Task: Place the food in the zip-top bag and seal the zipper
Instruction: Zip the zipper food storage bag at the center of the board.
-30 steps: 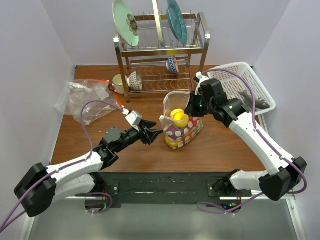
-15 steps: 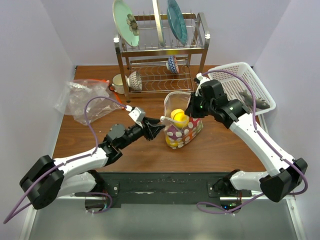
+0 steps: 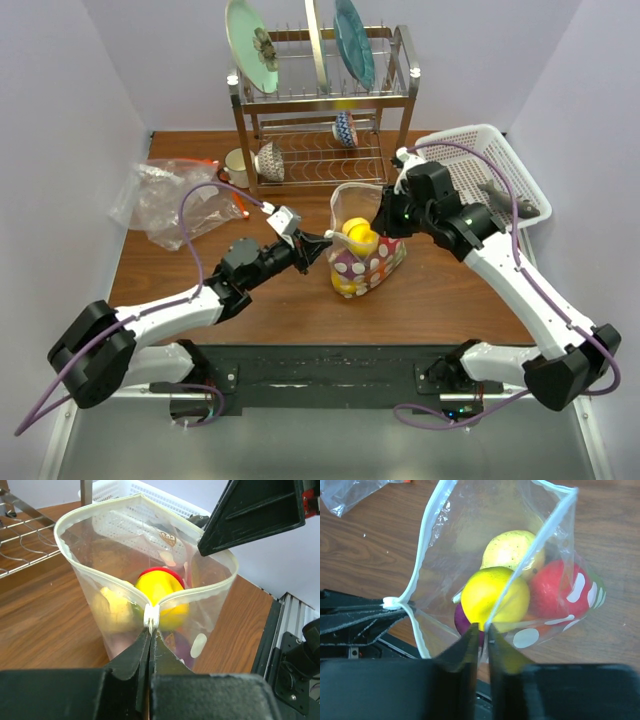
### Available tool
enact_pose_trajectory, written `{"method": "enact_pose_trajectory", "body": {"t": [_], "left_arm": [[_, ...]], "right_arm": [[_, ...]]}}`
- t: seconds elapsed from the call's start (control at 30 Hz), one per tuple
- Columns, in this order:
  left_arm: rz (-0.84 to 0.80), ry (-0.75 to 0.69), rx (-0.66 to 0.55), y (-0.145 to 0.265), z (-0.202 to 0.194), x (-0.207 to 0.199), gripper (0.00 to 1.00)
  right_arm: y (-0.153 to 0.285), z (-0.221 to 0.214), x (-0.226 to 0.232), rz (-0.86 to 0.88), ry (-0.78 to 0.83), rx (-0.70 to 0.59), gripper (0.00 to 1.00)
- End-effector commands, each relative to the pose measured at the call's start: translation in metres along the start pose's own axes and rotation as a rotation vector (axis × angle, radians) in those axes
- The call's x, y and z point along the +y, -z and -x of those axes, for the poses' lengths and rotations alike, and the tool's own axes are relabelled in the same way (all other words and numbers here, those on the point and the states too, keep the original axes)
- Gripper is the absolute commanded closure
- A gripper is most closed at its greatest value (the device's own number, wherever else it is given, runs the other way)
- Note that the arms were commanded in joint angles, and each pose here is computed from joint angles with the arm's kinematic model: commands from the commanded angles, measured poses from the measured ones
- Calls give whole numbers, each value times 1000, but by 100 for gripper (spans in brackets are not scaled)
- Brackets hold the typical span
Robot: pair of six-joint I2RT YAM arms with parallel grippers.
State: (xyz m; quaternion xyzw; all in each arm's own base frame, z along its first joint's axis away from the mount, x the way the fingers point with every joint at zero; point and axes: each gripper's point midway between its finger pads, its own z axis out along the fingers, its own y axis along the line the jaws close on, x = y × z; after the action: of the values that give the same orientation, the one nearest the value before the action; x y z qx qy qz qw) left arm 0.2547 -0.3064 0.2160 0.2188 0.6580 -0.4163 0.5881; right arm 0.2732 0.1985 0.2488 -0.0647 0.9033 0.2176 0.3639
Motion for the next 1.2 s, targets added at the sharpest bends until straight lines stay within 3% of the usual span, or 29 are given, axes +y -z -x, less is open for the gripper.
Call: {"method": "enact_pose_trajectory", "body": {"t": [0.0,0.1,0.43,0.57,0.8,1.03,1.17], "left_arm": [[-93,-121,-77,-1,48,-24,100],[-195,-170,-40,4,54,-44,100],[-382,-220,48,25,81,-87,100],[-456,-252,106,36,100,-106,100],[-533,-337,141,66,120,-124,100],[-565,-352,145,81,130,-133,100],[-564,-349,144,81,131,-134,100]], "right_arm": [[20,17,7,53,92,-107,58],[34,28,18,135,207,-203,39],[92,61,79,463,652,-541,42],[123,44,126,784,836,-547,45],[148,25,155,1075,967,-479,46],[163,13,166,1254,974,-441,50],[163,13,167,1270,955,-428,50]]}}
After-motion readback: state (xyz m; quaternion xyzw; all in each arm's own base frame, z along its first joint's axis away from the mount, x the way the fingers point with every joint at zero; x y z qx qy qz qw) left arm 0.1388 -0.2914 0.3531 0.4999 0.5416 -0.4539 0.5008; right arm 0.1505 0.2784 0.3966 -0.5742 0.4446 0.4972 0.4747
